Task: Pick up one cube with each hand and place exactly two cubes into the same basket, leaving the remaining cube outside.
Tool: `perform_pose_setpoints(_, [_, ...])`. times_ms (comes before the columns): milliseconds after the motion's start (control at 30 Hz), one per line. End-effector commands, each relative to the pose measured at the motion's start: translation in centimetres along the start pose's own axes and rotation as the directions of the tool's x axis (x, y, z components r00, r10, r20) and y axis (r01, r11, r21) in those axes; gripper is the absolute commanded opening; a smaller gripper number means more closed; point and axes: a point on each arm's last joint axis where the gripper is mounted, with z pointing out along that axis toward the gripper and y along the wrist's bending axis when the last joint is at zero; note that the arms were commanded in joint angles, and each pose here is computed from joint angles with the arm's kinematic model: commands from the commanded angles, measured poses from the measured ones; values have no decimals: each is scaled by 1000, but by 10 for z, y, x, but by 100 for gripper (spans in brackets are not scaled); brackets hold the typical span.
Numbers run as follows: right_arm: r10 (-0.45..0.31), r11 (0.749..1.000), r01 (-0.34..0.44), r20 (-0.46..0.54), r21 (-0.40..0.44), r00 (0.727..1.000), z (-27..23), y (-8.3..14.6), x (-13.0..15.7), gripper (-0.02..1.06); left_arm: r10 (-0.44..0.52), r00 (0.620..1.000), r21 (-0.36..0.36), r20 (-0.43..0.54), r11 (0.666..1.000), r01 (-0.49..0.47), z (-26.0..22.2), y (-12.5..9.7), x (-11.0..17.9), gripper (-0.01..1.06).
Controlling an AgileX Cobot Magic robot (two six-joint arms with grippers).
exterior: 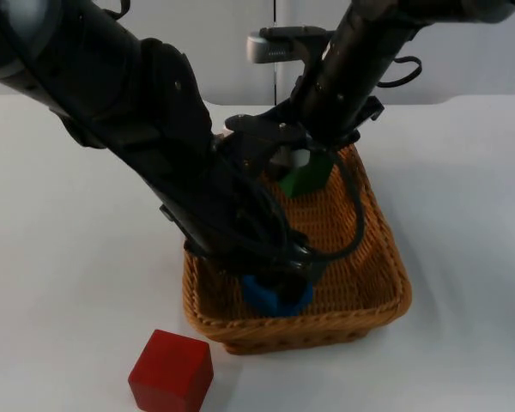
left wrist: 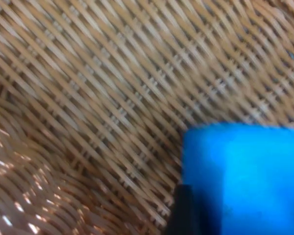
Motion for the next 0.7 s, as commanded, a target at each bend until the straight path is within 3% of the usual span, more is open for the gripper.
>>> perform_pose_setpoints(0, [-10,1000,10,7,-9,1000,0,3,-2,14,-3,1000,3,11,1000,3,0,-2,-2,67])
perform_pose_setpoints(33, [-10,1000,10,7,-9,1000,0,3,-2,21,-3,1000,3,11,1000,3,0,-2,-2,69])
perform_pose_setpoints(67, [-10,1000,10,7,-9,1000,0,3,-2,21,-3,1000,3,11,1000,3,0,-2,-2,69])
perform_pose_setpoints(200, [-10,1000,10,7,-9,1000,0,3,-2,46,-3,1000,3,11,1000,3,0,-2,-2,69])
perform_pose_setpoints(233, [-10,1000,10,7,-9,1000,0,3,-2,46,-3,1000,3,11,1000,3,0,-2,-2,69])
perform_pose_setpoints(400, [-10,1000,10,9,-8,1000,0,3,-2,67,-3,1000,3,11,1000,3,0,-2,-2,69])
perform_pose_setpoints(667, [-13,1000,13,35,-6,999,-8,5,-6,71,2,1000,7,22,1000,-3,-7,-4,-4,69])
